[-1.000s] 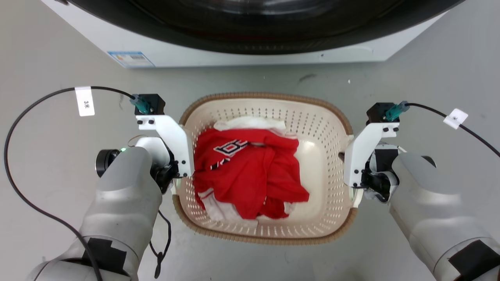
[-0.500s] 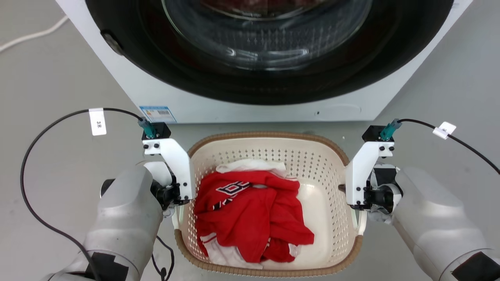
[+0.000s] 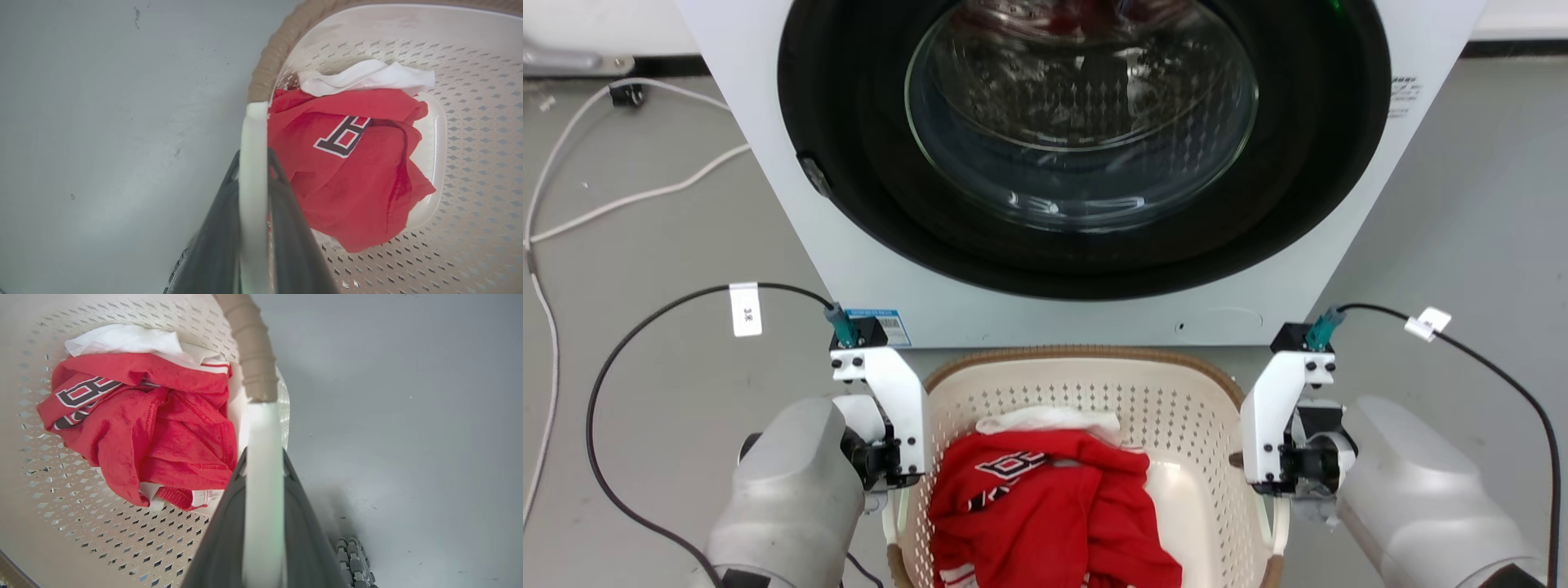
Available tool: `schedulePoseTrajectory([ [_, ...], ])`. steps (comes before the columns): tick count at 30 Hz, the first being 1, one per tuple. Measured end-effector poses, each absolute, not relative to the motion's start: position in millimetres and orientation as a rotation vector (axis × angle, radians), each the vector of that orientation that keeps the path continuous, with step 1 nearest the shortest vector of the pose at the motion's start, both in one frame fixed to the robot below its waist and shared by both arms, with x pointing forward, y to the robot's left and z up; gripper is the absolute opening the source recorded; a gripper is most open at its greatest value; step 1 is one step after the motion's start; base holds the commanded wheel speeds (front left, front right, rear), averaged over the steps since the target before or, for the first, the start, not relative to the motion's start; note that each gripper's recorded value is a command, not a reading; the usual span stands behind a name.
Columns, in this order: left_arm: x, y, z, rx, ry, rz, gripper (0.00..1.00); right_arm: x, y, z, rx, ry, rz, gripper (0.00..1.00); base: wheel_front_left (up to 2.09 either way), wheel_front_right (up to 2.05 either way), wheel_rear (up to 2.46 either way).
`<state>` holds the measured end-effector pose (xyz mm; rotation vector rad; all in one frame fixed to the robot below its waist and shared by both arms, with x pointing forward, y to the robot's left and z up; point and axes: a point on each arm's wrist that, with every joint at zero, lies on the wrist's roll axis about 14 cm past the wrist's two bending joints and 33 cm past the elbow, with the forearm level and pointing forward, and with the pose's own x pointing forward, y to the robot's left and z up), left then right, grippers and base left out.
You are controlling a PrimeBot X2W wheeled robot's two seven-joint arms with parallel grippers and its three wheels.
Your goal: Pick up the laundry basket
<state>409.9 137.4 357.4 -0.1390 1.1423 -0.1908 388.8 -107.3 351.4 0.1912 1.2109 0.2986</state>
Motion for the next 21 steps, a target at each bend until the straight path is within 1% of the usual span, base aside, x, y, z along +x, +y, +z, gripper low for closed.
schedulePoseTrajectory([
  [8,384.2,136.0,368.3,-0.150,1.136,-0.195,0.00,365.0,-110.3,358.2,0.199,1.194,0.284,0.00,0.00,0.00,0.00],
  [21,376.8,135.7,375.4,-0.162,1.125,-0.196,0.00,365.6,-110.3,365.8,0.206,1.150,0.279,0.00,0.00,0.00,0.00],
])
